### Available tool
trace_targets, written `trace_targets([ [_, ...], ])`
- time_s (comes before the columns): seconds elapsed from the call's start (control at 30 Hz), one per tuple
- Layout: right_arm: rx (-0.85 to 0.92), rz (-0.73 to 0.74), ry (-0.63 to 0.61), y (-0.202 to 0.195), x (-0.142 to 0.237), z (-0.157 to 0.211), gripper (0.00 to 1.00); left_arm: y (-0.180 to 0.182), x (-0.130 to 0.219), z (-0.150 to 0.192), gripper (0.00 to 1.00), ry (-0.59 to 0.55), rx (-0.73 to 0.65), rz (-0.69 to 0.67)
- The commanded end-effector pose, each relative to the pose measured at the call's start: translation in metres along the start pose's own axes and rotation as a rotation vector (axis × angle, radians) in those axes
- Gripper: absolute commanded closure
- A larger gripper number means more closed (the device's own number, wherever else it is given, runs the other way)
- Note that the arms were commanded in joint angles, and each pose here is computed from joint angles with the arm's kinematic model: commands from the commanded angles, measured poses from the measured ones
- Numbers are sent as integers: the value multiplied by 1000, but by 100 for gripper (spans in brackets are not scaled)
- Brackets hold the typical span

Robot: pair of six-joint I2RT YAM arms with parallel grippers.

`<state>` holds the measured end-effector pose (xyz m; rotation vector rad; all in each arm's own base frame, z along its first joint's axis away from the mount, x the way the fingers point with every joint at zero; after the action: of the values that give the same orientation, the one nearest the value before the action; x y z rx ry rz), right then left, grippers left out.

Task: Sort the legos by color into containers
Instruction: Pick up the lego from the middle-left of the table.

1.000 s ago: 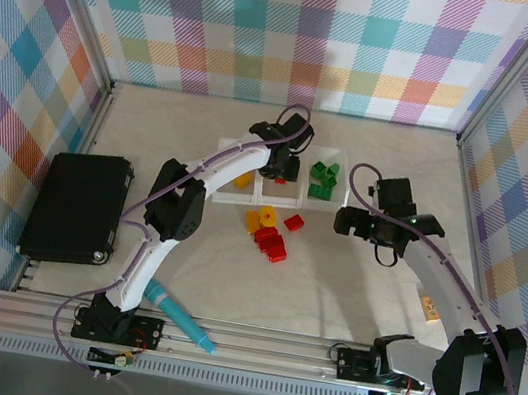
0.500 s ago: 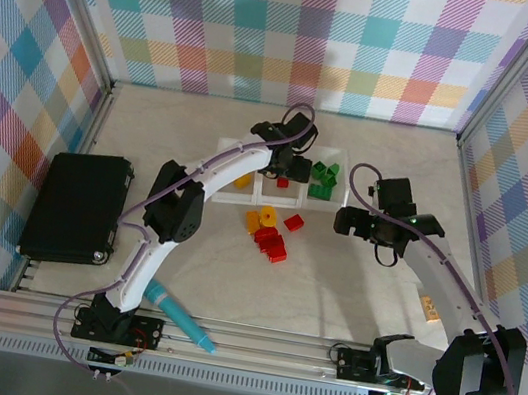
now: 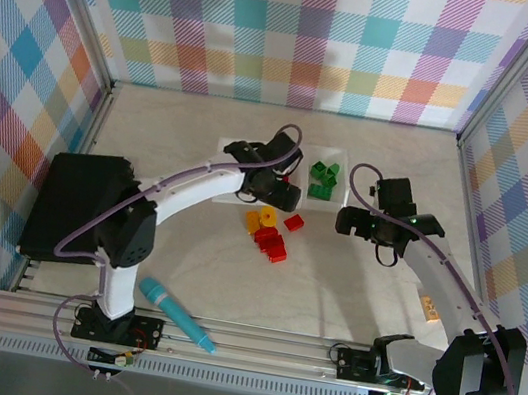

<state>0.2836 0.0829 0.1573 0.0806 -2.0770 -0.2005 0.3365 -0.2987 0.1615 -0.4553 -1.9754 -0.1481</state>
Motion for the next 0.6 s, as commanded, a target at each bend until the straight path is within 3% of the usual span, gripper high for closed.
trace_targets([
  [0.0, -17, 18, -48, -5, 8, -9, 1, -3, 11, 25, 14, 17, 5, 9],
  [0.1, -19, 17, -48, -5, 9, -9, 1, -4, 13, 55, 15, 51, 57, -25],
  [0.27, -26, 13, -39, -5, 7, -7, 1, -22, 6, 92, 17, 54, 277, 27],
  [0.37, -29, 1, -37, -3, 6, -7, 1, -34, -1, 104, 17, 4, 408, 10],
  [0.57, -34, -19, -31, -1, 7, -2, 1, -62, -18, 110, 12, -49, 536, -4],
])
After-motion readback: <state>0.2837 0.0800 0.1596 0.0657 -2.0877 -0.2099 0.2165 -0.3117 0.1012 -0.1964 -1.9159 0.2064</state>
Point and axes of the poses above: each hand's point on the last joint's axis, 136 mm out from that joint toward the fingers, its own x axis back along the fingers, its own y axis along the line the jaws close on, z = x × y, the point moved 2 cm from there along x, back along the fingers, and after that the axes turned 3 degrees about -x, right-handed, at the moved point
